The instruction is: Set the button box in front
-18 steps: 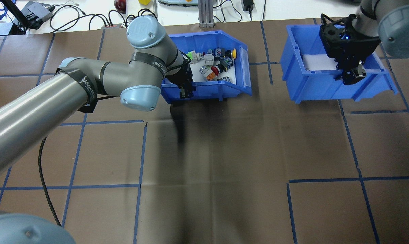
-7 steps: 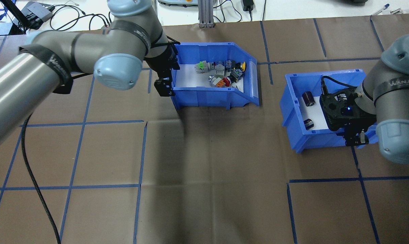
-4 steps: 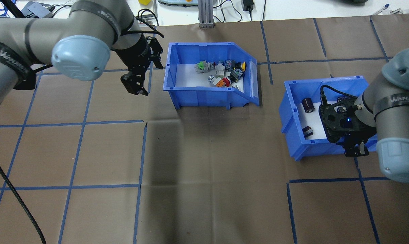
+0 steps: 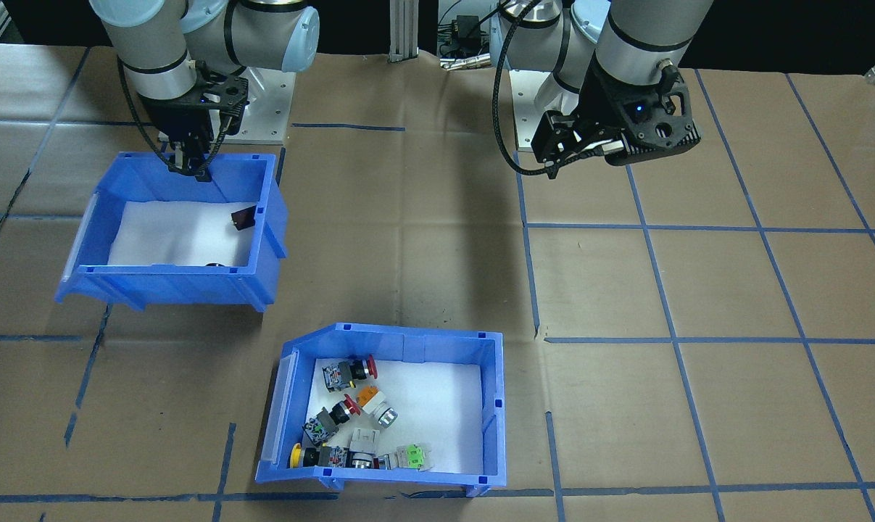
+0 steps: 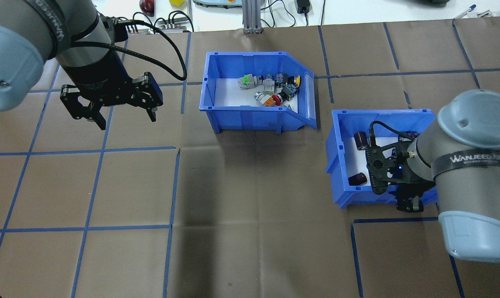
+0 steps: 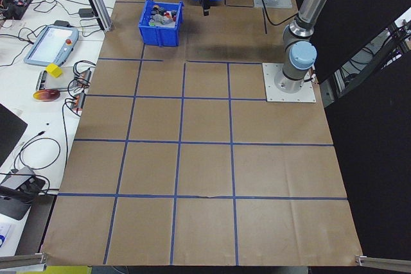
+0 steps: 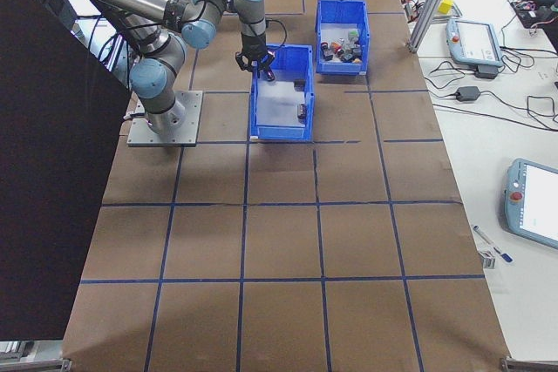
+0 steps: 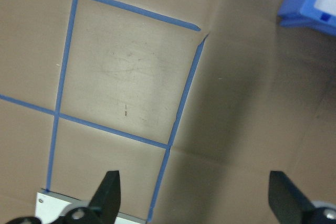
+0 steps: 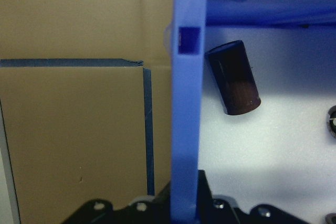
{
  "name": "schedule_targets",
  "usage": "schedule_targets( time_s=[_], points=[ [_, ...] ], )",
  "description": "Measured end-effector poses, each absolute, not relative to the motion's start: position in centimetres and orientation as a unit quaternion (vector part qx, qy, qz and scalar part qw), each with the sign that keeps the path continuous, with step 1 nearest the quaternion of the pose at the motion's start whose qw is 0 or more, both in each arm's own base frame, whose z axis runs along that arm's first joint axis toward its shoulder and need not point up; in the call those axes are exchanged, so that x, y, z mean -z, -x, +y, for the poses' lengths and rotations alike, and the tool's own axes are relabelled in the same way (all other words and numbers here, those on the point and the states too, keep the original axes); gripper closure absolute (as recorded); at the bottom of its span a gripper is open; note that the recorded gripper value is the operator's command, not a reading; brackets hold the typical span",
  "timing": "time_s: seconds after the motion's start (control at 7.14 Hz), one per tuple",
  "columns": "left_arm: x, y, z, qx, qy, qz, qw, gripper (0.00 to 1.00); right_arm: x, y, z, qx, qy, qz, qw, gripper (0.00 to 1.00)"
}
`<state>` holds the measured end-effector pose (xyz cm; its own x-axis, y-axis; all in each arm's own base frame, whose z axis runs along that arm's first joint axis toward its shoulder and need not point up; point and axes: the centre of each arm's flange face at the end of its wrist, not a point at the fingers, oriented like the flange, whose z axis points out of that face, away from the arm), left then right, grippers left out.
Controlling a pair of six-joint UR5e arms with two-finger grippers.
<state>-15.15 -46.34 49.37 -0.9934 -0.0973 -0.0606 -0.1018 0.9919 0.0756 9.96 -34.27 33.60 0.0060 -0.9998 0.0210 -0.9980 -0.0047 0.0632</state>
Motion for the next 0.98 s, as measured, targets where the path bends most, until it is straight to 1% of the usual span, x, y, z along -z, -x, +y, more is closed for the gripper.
schedule_targets(
  time_s=[0.28, 0.7, 0.98],
  points=[
    [-50.4, 15.1, -45.7, -0.034, -0.044, 0.998, 0.022, 0.01, -33.4, -14.8, -32.7, 0.011, -0.712, -0.701, 0.031, 0.94],
    [-50.7, 15.0, -45.9, -0.031, -0.063, 0.997, 0.02, 0.02, -32.5, -21.0, -29.9, 0.013, -0.713, -0.7, 0.031, 0.94],
    [-51.0, 15.0, -46.1, -0.019, -0.073, 0.997, 0.024, 0.02, -30.9, -25.1, -29.1, 0.007, -0.713, -0.7, 0.039, 0.94]
  ],
)
